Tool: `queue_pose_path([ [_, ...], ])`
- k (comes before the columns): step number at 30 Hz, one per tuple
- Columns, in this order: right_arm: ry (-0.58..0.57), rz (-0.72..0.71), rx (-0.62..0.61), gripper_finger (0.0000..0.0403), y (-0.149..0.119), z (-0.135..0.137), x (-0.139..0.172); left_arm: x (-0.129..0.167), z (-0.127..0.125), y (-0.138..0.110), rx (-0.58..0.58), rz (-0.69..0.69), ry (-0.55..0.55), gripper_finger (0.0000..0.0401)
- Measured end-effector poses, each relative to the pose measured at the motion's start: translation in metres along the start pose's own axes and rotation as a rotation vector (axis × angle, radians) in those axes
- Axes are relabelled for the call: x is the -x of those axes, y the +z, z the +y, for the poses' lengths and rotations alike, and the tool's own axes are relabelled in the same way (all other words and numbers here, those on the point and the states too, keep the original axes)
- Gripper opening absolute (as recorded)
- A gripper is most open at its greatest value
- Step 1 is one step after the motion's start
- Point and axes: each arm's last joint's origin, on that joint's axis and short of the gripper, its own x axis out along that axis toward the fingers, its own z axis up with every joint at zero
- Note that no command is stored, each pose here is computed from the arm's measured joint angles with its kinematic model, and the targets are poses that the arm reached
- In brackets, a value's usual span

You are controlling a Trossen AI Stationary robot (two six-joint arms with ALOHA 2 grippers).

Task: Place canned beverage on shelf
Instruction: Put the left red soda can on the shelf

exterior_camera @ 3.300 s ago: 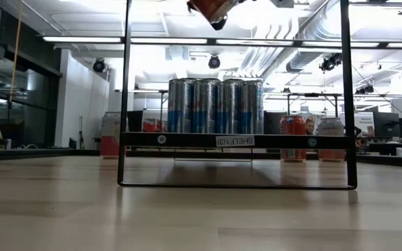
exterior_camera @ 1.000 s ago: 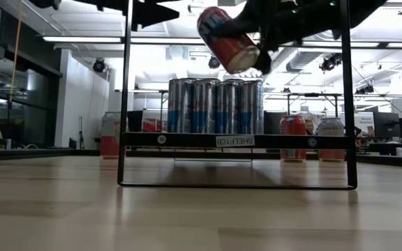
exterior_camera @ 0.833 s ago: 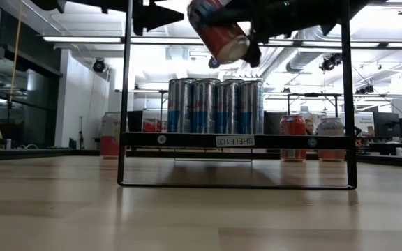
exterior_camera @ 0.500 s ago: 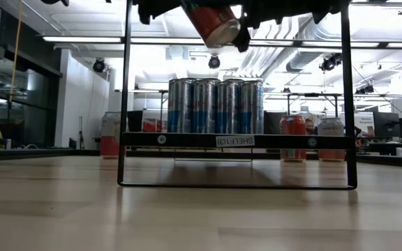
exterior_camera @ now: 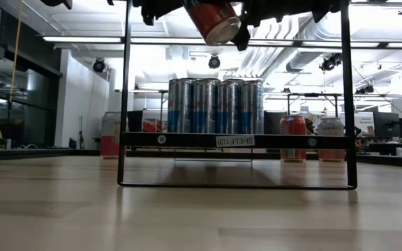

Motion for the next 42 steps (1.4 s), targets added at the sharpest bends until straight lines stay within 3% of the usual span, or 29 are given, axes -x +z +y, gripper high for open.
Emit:
queue_pose_path([
  [5, 0.034, 0.003, 0.004, 0.0302, 0.0006, 0.0016, 0.0007, -0.0075, -0.0022, -0.0026, 0.004, -0.050, -0.019, 0.0240],
  [13, 0.018, 0.000, 0.010, 0.0302, 0.0006, 0.0010, 0.0007, -0.0090, -0.0026, -0.0034, -0.014, -0.059, -0.026, 0.0233],
  [21, 0.009, 0.011, -0.003, 0.0303, -0.0007, 0.0001, 0.0005, -0.0096, 0.0003, -0.0040, -0.020, -0.055, 0.001, 0.0156],
  [40, 0.003, 0.026, -0.004, 0.0303, -0.0016, -0.0006, 0.0011, -0.0078, 0.0023, -0.0024, -0.002, -0.055, 0.022, 0.0150],
  [42, 0.004, 0.026, -0.005, 0.0303, -0.0014, -0.0005, 0.0013, -0.0077, 0.0022, -0.0022, 0.011, -0.056, 0.019, 0.0163],
])
